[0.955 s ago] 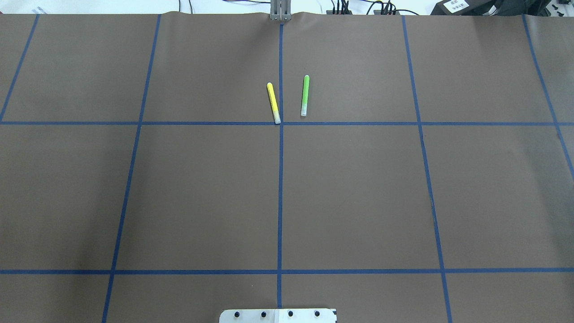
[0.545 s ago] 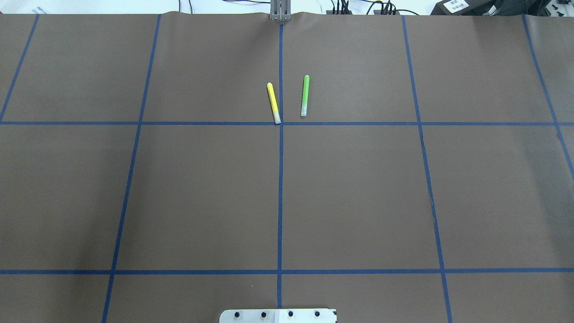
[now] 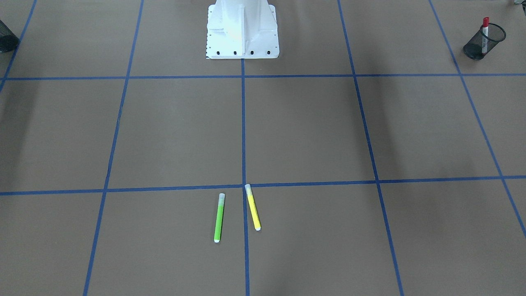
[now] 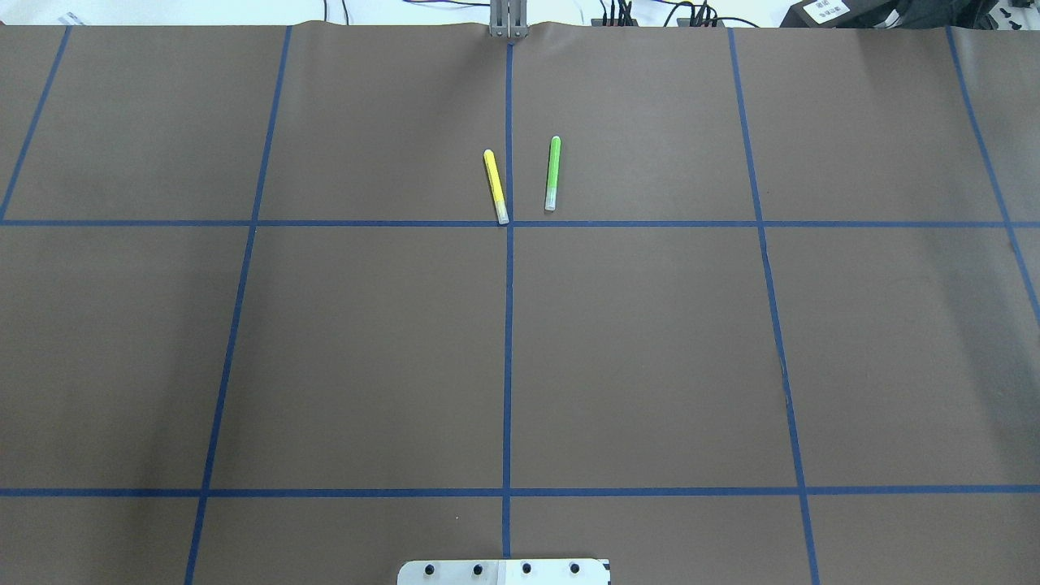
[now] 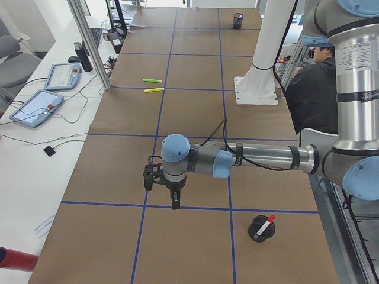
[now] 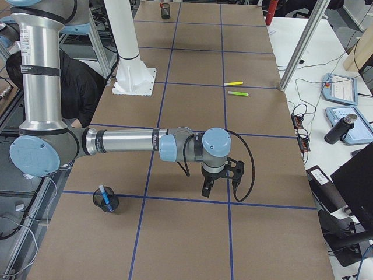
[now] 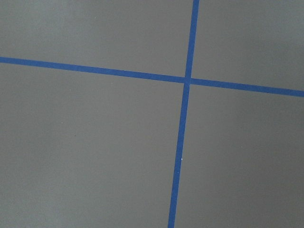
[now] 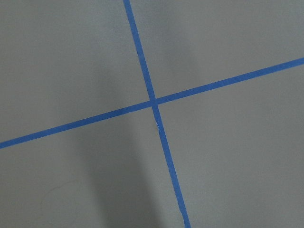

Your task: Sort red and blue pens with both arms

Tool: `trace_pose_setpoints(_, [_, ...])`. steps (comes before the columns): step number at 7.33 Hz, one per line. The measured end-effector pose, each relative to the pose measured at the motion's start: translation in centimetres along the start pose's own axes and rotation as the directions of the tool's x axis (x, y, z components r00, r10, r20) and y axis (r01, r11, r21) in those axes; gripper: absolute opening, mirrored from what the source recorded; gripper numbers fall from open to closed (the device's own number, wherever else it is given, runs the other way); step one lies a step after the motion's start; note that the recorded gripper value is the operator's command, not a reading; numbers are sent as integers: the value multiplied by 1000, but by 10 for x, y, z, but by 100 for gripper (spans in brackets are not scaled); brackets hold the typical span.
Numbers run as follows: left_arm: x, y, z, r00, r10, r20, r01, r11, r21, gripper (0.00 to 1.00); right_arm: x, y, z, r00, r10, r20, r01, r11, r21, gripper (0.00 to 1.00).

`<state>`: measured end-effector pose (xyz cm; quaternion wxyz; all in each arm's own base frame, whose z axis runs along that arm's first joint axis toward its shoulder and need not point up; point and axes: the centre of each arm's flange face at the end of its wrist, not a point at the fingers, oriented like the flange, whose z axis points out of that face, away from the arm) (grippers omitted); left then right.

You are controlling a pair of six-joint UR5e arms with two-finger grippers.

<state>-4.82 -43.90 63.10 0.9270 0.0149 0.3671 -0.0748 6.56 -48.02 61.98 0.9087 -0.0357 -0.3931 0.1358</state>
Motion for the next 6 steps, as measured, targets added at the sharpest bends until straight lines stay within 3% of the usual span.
trace_pose_setpoints(6, [-1,0,1,1000,-2,1,2,1000,-2,100,2,1,2,1000,4,-2,-4,1000,-5,100])
